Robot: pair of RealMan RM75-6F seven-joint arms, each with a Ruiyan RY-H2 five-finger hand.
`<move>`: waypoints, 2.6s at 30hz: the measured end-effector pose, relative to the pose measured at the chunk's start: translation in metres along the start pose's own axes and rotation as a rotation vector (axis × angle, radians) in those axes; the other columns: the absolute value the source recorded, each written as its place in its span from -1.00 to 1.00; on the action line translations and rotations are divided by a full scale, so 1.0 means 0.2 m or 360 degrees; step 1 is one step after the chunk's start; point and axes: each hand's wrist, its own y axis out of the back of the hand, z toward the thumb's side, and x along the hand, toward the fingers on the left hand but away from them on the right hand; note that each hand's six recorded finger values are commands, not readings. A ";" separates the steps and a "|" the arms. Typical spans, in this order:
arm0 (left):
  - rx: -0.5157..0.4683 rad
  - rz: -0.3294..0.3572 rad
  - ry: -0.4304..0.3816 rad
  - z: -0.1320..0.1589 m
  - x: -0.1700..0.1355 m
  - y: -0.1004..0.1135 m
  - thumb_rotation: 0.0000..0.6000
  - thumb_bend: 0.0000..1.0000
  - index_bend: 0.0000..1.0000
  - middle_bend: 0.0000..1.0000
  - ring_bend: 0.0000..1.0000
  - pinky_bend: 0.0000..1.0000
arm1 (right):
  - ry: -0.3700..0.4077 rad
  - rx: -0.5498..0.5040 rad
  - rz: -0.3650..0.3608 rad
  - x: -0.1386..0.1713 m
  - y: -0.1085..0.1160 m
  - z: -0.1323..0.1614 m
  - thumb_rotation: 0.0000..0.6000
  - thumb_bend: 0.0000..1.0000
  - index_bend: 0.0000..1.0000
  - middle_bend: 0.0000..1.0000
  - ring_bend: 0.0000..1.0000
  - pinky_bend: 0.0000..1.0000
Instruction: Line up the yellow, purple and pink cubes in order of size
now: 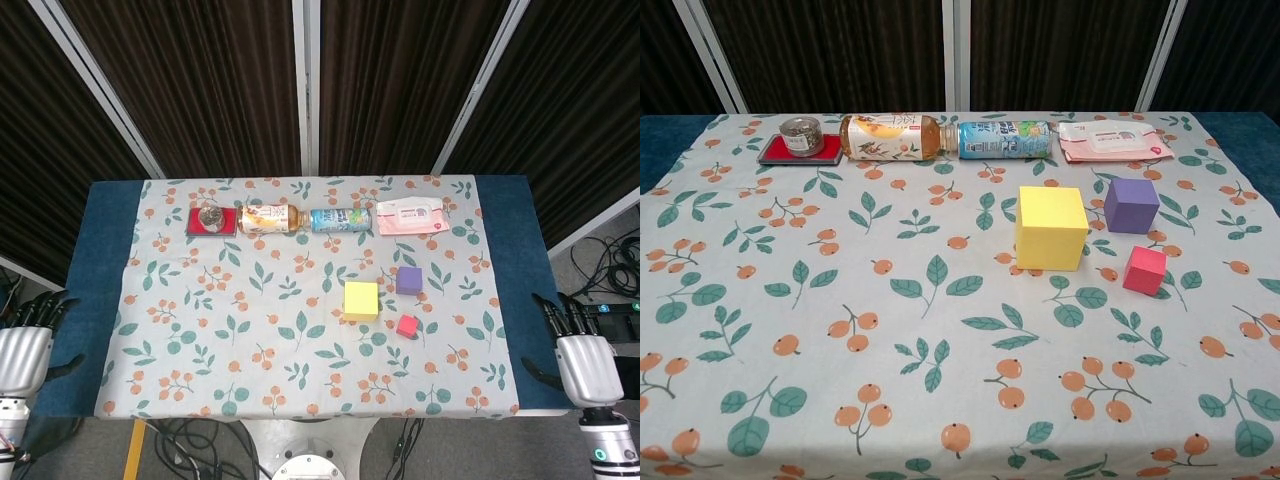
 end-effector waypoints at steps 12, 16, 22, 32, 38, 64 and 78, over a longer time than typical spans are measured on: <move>-0.0011 0.0008 0.0012 -0.02 -0.02 0.02 1.00 -0.97 -0.47 -0.50 -0.73 -0.62 | 0.0335 -0.0006 0.0242 -0.35 -0.15 0.40 1.00 -0.83 -0.89 -0.68 -0.95 -0.74; -0.0012 0.0004 0.0015 -0.03 -0.02 0.02 1.00 -0.97 -0.47 -0.50 -0.73 -0.62 | 0.0427 -0.0015 0.0325 -0.49 -0.22 0.57 1.00 -0.83 -0.90 -0.68 -0.96 -0.74; -0.0010 -0.0006 0.0029 -0.04 -0.03 0.01 1.00 -0.98 -0.47 -0.50 -0.73 -0.62 | 0.0519 0.0012 0.0451 -0.66 -0.35 0.78 1.00 -0.83 -0.90 -0.68 -0.96 -0.73; -0.0009 -0.0023 0.0038 -0.05 -0.02 -0.01 1.00 -0.97 -0.47 -0.50 -0.73 -0.62 | 0.0519 0.0091 0.0592 -0.81 -0.56 0.94 1.00 -0.83 -0.89 -0.71 -0.96 -0.74; -0.0010 -0.0031 0.0028 -0.05 -0.01 -0.02 1.00 -0.97 -0.47 -0.50 -0.73 -0.62 | 0.0494 0.0077 0.0632 -0.82 -0.62 0.97 1.00 -0.76 -0.79 -0.64 -0.96 -0.72; -0.0005 -0.0024 0.0040 -0.07 -0.03 -0.01 1.00 -0.97 -0.47 -0.50 -0.73 -0.62 | 0.0627 -0.0223 0.0517 -0.96 -0.53 1.38 1.00 -0.65 -0.41 -0.38 -0.84 -0.62; -0.0018 -0.0043 0.0071 -0.11 -0.05 -0.02 1.00 -0.97 -0.47 -0.50 -0.73 -0.62 | 0.0574 -0.0118 0.0558 -1.12 -0.71 1.61 1.00 -0.65 -0.57 -0.54 -0.89 -0.68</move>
